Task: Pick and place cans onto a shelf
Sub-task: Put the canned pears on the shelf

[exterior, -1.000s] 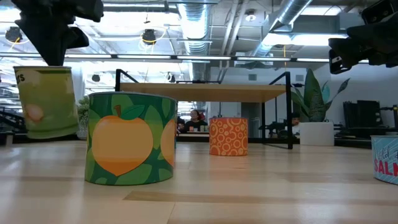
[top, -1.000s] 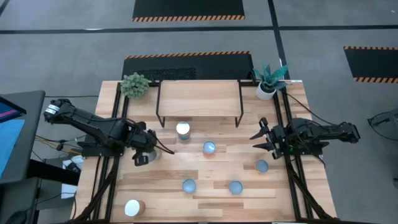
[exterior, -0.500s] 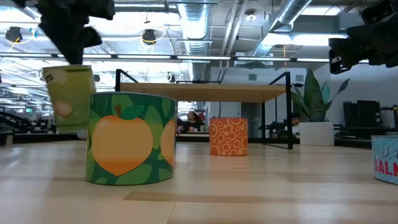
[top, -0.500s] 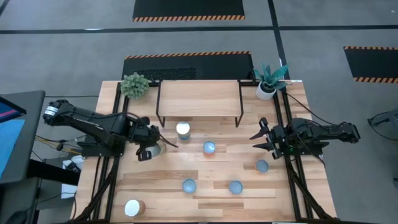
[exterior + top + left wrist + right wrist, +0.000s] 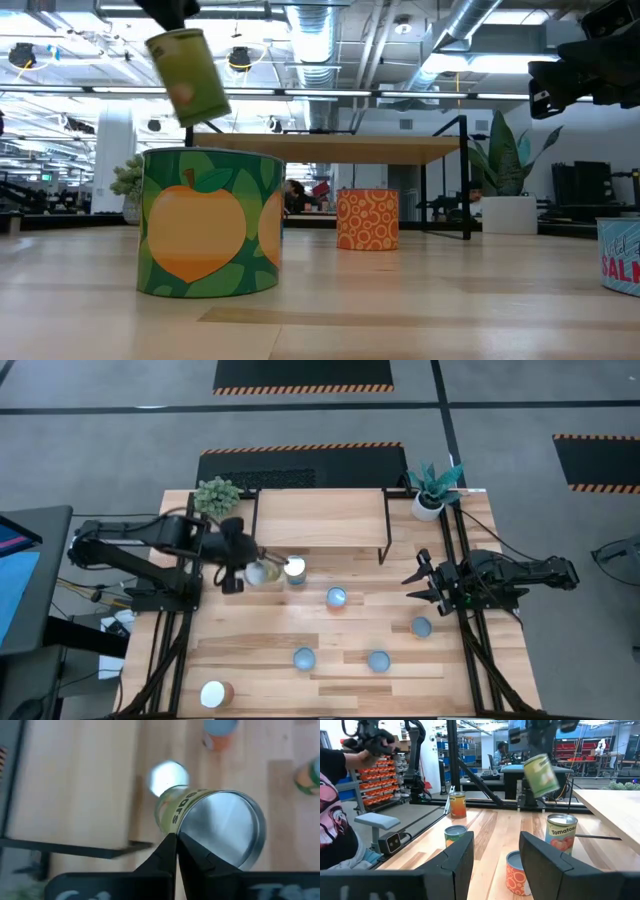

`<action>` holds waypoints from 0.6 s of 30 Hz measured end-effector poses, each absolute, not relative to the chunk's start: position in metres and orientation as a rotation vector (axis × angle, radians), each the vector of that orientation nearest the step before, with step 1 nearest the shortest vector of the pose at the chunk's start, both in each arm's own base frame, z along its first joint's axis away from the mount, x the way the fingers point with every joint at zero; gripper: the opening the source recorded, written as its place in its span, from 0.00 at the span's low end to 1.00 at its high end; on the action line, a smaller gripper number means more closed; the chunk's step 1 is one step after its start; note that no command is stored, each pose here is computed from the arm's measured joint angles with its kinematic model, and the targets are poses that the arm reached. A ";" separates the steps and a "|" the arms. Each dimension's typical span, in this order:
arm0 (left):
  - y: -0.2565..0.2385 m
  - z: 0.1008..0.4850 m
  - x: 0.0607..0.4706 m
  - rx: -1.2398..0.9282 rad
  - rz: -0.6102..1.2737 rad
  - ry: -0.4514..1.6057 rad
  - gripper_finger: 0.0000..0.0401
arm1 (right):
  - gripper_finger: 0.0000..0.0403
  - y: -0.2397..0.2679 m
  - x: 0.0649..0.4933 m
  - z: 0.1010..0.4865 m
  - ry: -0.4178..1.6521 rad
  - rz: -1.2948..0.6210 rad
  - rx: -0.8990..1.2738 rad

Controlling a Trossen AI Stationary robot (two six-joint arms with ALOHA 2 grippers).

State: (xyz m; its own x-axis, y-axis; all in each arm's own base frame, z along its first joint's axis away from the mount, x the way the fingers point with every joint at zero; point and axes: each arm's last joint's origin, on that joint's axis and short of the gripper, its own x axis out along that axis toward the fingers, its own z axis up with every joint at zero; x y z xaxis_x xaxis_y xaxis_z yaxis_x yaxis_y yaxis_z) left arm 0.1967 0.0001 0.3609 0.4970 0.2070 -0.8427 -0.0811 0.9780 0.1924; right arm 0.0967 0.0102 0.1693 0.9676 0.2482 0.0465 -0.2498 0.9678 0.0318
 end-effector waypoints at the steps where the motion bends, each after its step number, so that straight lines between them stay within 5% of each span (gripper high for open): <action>1: 0.005 0.365 0.197 0.149 0.182 1.027 0.00 | 0.45 0.010 0.097 0.169 -0.042 0.252 0.038; 18: 0.109 0.399 0.249 0.182 0.206 1.206 0.00 | 0.45 0.010 0.097 0.169 -0.043 0.252 0.038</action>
State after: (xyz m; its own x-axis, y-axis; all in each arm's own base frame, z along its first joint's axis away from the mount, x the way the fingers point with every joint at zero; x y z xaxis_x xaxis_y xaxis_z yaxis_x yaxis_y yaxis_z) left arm 0.2492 0.1089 0.3987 0.3421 0.2539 -0.9047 -0.0609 0.9668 0.2483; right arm 0.0967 0.0102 0.1694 0.9676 0.2480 0.0475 -0.2496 0.9678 0.0317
